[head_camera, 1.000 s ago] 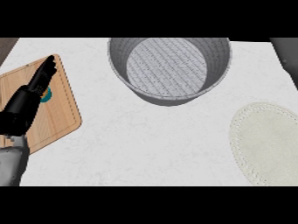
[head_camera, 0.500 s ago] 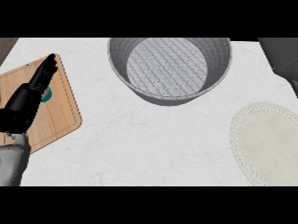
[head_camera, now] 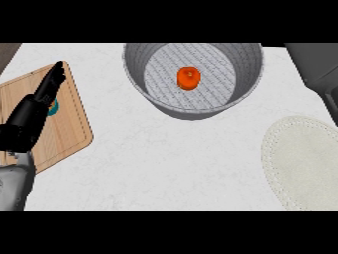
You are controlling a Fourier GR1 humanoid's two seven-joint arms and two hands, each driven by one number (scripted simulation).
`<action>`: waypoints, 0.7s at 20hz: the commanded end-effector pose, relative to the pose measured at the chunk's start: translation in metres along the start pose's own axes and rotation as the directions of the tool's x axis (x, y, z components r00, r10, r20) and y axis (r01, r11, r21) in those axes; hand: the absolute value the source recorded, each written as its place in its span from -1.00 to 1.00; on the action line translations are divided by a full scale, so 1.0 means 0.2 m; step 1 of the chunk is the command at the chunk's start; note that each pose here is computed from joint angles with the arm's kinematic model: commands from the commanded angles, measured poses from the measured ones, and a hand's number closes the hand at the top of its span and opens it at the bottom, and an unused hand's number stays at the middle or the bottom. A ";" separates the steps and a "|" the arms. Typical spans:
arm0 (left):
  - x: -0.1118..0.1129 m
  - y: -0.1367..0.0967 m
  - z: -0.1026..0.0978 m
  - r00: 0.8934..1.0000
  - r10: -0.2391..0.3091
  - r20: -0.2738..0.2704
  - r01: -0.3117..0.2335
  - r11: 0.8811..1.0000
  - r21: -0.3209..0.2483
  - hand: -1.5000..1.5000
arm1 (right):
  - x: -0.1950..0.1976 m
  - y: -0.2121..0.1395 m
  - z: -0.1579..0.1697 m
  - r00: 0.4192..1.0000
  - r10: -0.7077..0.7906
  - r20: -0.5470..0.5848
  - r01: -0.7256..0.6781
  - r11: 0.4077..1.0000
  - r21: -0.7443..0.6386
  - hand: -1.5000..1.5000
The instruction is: Pick the squash from the placemat and place it in the basket
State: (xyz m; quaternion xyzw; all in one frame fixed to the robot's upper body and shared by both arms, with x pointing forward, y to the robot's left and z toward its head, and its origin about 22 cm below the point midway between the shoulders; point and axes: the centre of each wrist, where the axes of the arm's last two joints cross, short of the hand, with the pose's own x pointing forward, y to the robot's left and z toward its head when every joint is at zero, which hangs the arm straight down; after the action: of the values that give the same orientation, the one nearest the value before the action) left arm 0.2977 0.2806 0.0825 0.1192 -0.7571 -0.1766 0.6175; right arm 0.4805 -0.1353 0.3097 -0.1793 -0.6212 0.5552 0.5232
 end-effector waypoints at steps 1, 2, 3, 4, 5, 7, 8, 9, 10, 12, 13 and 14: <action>0.00 -0.01 0.03 1.000 0.016 0.000 -0.016 1.000 -0.017 0.00 | -0.01 -0.03 0.01 0.982 -0.179 0.061 0.184 0.980 -0.070 -1.00; 0.01 -0.04 -0.02 1.000 -0.009 0.007 0.009 1.000 0.005 0.00 | -0.05 -0.03 0.03 0.967 -0.246 0.068 0.252 0.962 -0.102 -1.00; -0.01 0.00 0.01 1.000 0.005 -0.004 -0.005 1.000 0.009 0.00 | -0.06 -0.03 0.03 0.939 -0.337 0.065 0.343 0.930 -0.135 -1.00; -0.03 -0.03 0.00 1.000 0.020 -0.010 -0.020 1.000 -0.018 0.00 | -0.04 -0.04 0.03 0.925 -0.371 0.079 0.379 0.910 -0.168 -1.00; 0.00 0.03 0.03 1.000 0.009 0.008 -0.008 1.000 -0.010 0.00 | -0.10 -0.11 0.08 0.908 -0.413 0.073 0.418 0.880 -0.224 -1.00; 0.01 0.02 0.01 1.000 0.009 0.007 -0.009 1.000 -0.010 0.00 | -0.19 -0.20 0.17 0.874 -0.479 0.088 0.479 0.811 -0.335 -1.00; -0.03 -0.02 0.00 1.000 0.005 0.013 -0.005 1.000 -0.003 0.00 | -0.20 -0.15 0.14 0.844 -0.530 0.078 0.519 0.775 -0.361 -1.00; 0.00 0.00 -0.01 1.000 0.014 0.009 -0.014 1.000 -0.002 0.00 | -0.21 -0.20 0.18 0.835 -0.546 0.068 0.525 0.755 -0.393 -1.00; -0.01 -0.04 0.01 1.000 0.009 0.014 -0.009 1.000 -0.023 0.00 | -0.31 -0.25 0.25 0.825 -0.559 0.078 0.536 0.732 -0.421 -1.00; 0.04 -0.02 -0.04 1.000 0.010 0.018 -0.010 1.000 -0.004 0.00 | -0.32 -0.20 0.23 0.786 -0.614 0.067 0.562 0.664 -0.493 -1.00; -0.05 -0.06 0.04 0.999 0.030 0.020 -0.029 0.999 -0.018 0.00 | -0.38 -0.24 0.28 0.788 -0.613 0.060 0.550 0.656 -0.517 -1.00; -0.01 0.04 0.00 1.000 0.000 0.021 0.000 1.000 -0.017 0.00 | -0.48 -0.20 0.31 0.774 -0.628 0.078 0.559 0.619 -0.552 -1.00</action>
State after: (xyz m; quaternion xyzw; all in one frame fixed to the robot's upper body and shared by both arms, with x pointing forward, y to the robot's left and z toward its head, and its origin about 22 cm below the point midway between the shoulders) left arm 0.2979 0.2778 0.0806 0.1099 -0.7617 -0.1792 0.6129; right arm 0.4819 -0.2182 0.3229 -0.1249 -0.7349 0.2164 0.6305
